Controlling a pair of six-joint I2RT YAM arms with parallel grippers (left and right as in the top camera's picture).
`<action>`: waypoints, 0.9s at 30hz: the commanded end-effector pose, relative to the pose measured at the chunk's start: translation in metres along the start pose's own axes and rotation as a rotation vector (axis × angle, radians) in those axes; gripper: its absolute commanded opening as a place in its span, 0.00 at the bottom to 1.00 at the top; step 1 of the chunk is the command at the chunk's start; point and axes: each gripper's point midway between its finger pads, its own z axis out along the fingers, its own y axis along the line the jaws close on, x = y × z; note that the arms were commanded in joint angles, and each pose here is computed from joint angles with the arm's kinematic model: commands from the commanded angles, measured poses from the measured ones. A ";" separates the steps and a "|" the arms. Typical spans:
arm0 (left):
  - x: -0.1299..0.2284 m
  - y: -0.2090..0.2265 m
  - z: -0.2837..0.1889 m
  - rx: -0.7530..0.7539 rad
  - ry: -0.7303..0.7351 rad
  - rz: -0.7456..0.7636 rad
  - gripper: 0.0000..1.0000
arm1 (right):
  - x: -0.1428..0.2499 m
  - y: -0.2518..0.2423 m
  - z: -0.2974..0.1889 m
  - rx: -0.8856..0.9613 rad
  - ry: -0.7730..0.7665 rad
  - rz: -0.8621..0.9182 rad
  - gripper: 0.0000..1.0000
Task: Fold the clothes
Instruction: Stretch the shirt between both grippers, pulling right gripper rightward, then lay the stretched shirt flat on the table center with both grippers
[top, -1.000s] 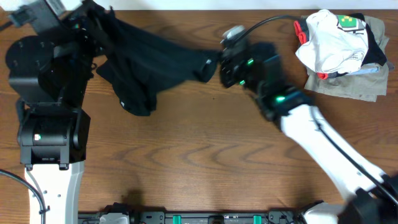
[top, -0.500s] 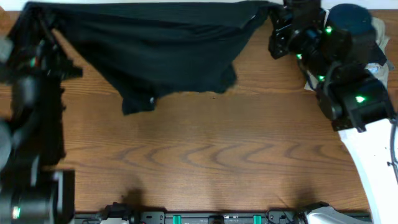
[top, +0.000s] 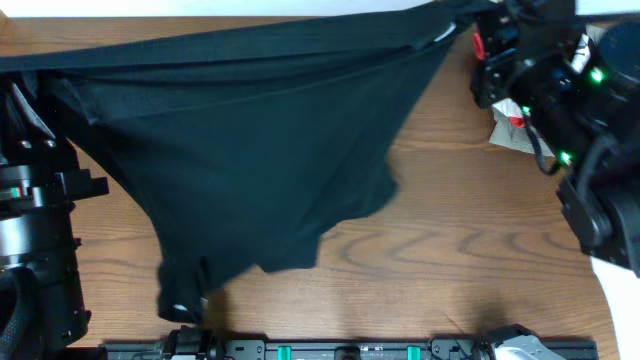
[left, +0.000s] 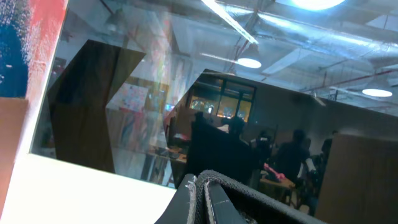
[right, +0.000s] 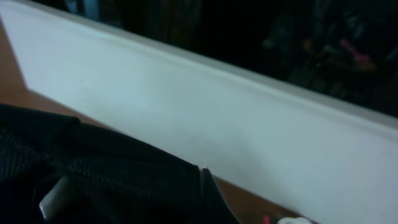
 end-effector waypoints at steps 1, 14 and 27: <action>-0.008 0.006 -0.004 -0.040 -0.023 0.035 0.06 | -0.016 -0.025 -0.021 0.138 -0.037 -0.025 0.01; 0.040 0.025 0.026 -0.125 0.115 0.070 0.06 | -0.006 -0.038 -0.017 0.181 0.003 -0.032 0.01; 0.006 0.019 -0.022 -0.102 0.058 0.061 0.06 | -0.026 -0.041 -0.089 0.223 -0.076 -0.012 0.01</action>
